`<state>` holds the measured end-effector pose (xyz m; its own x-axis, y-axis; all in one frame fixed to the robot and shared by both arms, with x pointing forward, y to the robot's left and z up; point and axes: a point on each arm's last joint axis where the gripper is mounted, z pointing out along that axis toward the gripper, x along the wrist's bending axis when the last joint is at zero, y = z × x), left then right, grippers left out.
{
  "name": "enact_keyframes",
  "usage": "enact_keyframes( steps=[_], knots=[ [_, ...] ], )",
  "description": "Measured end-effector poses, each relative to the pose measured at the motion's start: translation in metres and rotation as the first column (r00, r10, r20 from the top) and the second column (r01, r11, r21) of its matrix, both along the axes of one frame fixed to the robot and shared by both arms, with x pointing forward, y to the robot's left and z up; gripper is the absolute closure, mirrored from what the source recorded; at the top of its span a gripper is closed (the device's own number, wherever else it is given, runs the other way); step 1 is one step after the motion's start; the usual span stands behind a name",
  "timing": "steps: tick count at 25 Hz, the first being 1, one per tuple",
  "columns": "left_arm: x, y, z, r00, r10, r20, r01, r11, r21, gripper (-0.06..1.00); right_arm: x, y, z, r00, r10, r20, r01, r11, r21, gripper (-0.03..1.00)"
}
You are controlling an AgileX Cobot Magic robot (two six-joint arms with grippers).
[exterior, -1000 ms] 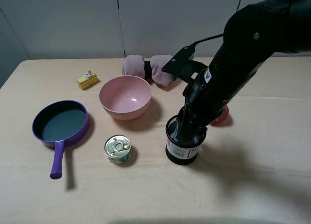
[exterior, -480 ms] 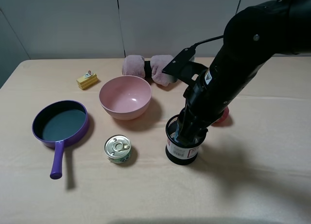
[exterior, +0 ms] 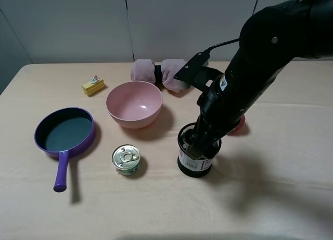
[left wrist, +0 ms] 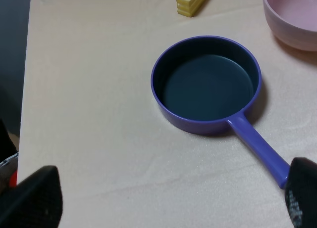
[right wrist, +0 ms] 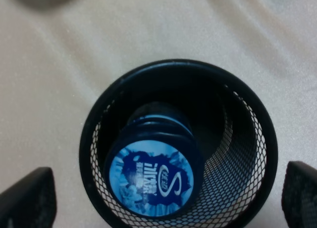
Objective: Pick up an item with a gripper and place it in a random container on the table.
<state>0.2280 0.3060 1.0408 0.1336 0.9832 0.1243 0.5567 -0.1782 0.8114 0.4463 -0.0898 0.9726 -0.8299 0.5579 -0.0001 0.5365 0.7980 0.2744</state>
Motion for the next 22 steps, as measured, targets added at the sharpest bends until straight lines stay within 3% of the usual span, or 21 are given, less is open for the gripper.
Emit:
enact_keyframes(
  steps=[10,22],
  knots=[
    [0.0,0.0,0.0,1.0,0.0,0.0,0.0,1.0,0.0,0.04,-0.001,-0.001,0.004,1.0,0.001,0.003,-0.001,1.0,0.004,0.27],
    [0.0,0.0,0.0,1.0,0.0,0.0,0.0,1.0,0.0,0.04,-0.021,-0.021,0.051,0.998,0.009,0.062,-0.013,0.999,0.05,0.27]
  ],
)
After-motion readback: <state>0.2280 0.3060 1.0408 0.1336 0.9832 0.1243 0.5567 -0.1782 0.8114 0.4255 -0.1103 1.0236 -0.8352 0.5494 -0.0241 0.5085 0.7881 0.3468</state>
